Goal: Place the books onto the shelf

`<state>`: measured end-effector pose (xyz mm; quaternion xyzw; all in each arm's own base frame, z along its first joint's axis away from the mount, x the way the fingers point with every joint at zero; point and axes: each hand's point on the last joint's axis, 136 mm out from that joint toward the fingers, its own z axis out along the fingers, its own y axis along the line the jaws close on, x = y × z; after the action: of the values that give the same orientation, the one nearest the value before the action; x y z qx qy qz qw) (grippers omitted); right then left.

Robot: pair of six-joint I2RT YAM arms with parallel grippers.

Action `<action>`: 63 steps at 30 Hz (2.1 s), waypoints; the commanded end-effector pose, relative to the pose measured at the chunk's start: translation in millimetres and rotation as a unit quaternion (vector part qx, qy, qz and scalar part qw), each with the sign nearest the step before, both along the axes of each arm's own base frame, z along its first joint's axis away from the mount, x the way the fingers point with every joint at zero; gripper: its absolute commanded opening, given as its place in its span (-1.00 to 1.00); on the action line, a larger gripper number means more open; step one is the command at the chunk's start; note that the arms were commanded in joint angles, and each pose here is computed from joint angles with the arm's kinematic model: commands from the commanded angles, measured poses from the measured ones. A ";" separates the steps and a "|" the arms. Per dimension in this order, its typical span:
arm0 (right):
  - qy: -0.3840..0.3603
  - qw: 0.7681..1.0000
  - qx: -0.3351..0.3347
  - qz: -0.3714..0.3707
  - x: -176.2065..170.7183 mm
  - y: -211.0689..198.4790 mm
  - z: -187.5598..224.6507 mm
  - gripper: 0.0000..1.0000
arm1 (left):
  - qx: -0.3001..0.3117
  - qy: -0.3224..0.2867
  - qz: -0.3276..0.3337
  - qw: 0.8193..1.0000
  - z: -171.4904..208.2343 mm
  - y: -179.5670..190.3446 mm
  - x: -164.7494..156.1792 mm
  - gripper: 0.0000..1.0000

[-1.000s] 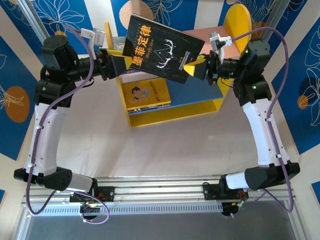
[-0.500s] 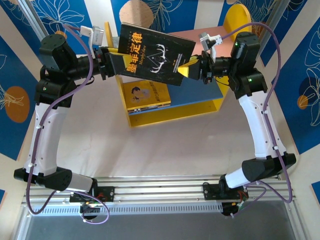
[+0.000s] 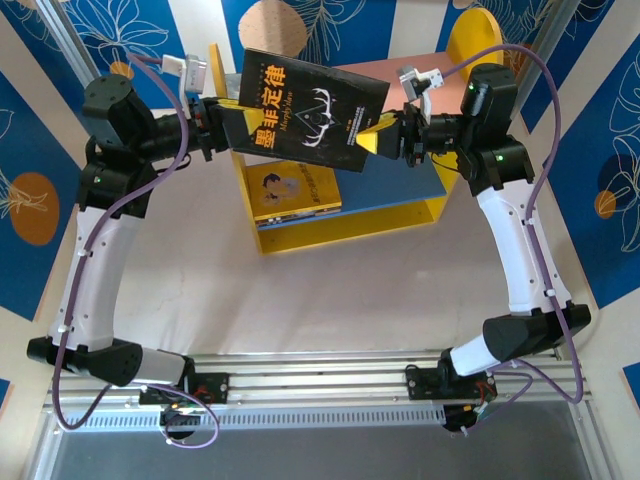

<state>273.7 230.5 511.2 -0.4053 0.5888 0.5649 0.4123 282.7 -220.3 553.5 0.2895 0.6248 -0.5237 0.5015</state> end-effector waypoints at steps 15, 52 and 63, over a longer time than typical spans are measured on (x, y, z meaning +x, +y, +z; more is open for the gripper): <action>0.032 0.982 0.038 -0.184 46.4 -21.3 26.2 0.41 | -0.131 -0.031 0.148 0.980 68.3 42.6 2.7 -1.00; 0.134 0.988 0.042 -0.068 94.0 12.2 47.2 -0.26 | -0.180 0.002 0.075 0.981 78.5 20.6 40.6 -1.00; 0.135 0.988 0.041 -0.065 95.4 9.8 48.7 -1.00 | -0.153 0.010 0.114 0.982 64.0 24.9 48.6 -0.98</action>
<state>371.5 240.4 557.6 -0.2652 0.6415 0.6081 0.3852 351.6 -207.2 585.9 0.1115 0.6035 -0.5780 0.5378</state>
